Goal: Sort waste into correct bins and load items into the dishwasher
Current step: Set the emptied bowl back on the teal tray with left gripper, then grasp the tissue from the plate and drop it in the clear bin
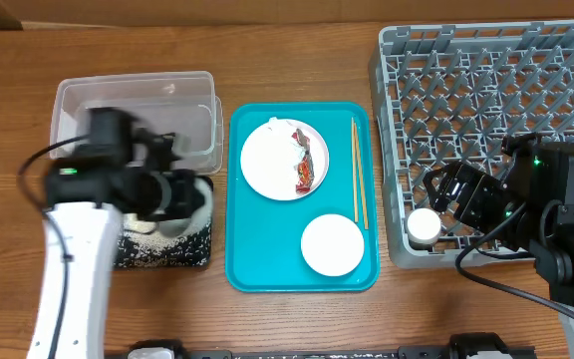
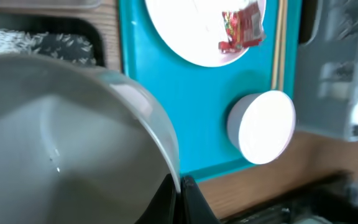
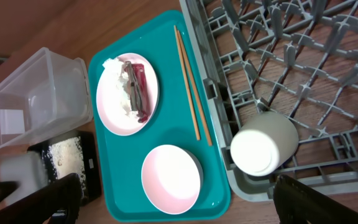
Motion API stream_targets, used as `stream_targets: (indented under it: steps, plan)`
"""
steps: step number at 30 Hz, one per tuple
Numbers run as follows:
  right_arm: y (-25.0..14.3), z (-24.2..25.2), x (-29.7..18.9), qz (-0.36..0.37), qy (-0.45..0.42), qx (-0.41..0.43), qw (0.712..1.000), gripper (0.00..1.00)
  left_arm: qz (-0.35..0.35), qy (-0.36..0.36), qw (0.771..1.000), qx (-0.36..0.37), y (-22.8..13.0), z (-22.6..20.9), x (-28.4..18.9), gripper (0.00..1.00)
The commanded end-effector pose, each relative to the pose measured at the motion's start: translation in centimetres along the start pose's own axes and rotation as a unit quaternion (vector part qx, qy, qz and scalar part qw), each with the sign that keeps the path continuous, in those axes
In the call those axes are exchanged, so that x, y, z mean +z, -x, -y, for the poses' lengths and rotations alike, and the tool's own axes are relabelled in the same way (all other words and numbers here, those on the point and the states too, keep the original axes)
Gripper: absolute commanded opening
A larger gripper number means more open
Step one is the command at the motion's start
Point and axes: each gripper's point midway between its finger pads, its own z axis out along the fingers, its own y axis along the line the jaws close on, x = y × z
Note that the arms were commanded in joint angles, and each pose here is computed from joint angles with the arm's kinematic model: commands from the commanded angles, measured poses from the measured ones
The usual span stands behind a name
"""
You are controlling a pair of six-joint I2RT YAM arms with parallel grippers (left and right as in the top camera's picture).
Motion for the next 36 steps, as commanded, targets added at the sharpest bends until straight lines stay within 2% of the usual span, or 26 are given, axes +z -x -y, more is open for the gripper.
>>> stream_targets:
  steps: [1,7,12,13,15,16,21,26,29,33,36]
  plan:
    - [0.2,-0.3,-0.2,0.004,0.006,-0.004,1.0,1.0,-0.018,0.079,0.997,-0.018,-1.4,0.3,3.6,0.04]
    - [0.1,-0.3,-0.2,0.002,0.005,-0.003,1.0,1.0,-0.024,0.14,0.989,0.036,-3.2,3.6,9.1,0.04]
    - [0.1,-0.3,-0.2,0.003,0.005,-0.003,1.0,1.0,-0.025,0.147,0.987,0.068,-3.8,5.7,11.5,0.04]
    - [0.1,-0.3,-0.2,0.002,0.005,-0.003,1.0,1.0,-0.026,0.149,0.986,0.066,-3.9,5.7,11.8,0.1]
    - [0.1,-0.3,-0.2,0.002,0.005,-0.003,1.0,1.0,-0.027,0.149,0.986,0.067,-3.9,5.7,11.9,0.34]
    - [0.1,-0.3,-0.2,0.002,0.005,-0.003,1.0,1.0,-0.026,0.15,0.986,0.069,-3.9,5.8,11.8,0.4]
    - [0.1,-0.3,-0.2,0.003,0.005,-0.003,1.0,1.0,0.019,0.175,0.98,0.093,-1.3,5.8,10.6,0.53]
    - [0.1,-0.2,-0.1,0.001,0.004,-0.003,1.0,1.0,0.125,0.166,0.965,0.158,4.4,7.8,9.3,0.69]
    - [0.1,-0.2,0.1,-0.001,0.003,-0.002,1.0,1.0,0.174,0.155,0.958,0.167,7.7,8.2,9.6,0.73]
    - [0.1,-0.1,0.4,-0.007,0.0,0.0,1.0,1.0,0.158,0.125,0.971,0.131,10.5,6.7,12.5,0.78]
    - [0.2,0.0,0.7,-0.011,-0.002,0.001,1.0,1.0,0.124,0.106,0.98,0.118,11.7,5.7,15.3,0.86]
